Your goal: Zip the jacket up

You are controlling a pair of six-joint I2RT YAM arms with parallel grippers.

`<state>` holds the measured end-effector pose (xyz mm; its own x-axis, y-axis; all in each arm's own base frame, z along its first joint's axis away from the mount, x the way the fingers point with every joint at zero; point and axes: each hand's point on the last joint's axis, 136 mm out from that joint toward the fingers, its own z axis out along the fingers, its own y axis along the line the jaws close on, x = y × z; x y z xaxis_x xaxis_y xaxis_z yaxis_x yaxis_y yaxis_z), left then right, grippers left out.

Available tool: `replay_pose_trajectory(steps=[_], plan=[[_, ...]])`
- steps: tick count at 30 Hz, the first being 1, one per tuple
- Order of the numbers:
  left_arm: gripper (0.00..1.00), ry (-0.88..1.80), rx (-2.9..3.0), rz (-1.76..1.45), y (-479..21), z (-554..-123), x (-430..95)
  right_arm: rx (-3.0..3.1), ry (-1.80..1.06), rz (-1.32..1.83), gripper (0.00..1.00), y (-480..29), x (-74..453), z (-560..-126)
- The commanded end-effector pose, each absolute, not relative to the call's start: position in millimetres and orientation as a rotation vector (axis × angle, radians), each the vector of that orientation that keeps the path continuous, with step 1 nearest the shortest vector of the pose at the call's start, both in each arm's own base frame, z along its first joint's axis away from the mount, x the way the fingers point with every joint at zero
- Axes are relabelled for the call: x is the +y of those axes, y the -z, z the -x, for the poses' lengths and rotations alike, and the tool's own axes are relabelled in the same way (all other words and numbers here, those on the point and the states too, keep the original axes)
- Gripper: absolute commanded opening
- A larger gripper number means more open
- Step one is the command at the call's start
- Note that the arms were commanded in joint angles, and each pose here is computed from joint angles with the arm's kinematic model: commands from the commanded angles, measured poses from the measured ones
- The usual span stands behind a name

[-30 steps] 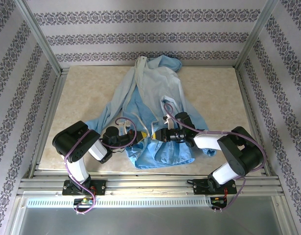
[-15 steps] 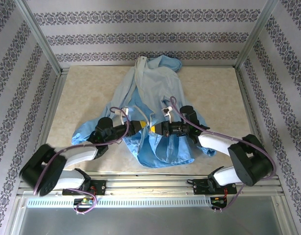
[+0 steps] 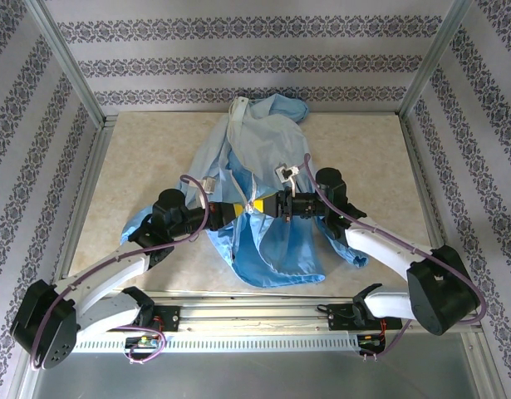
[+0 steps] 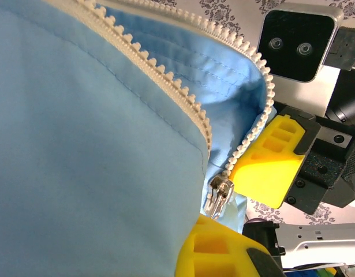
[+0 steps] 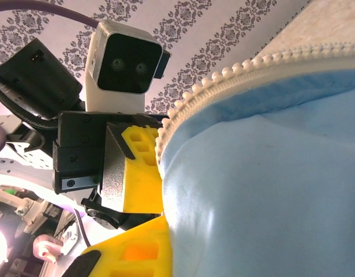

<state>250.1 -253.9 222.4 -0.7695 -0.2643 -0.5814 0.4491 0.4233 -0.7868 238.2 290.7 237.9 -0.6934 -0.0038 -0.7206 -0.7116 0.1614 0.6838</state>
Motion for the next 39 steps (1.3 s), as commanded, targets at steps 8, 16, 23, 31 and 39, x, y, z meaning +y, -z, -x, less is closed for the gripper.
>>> replay_pose_trajectory(steps=[8,16,23,31,39], plan=[[0.0,1.414,1.877,-0.163,-257,-249,-246,1.751,-1.595,0.757,0.0,-263,290,-228],[0.0,1.435,1.843,-0.151,-266,-250,-246,1.755,-1.607,0.79,0.0,-262,297,-223],[0.0,1.445,1.815,-0.143,-273,-252,-246,1.759,-1.61,0.799,0.0,-260,300,-220],[0.0,1.456,1.827,-0.143,-268,-250,-246,1.747,-1.599,0.793,0.0,-264,300,-223],[0.0,1.5,1.813,-0.142,-268,-247,-248,1.745,-1.604,0.797,0.0,-266,301,-224]])
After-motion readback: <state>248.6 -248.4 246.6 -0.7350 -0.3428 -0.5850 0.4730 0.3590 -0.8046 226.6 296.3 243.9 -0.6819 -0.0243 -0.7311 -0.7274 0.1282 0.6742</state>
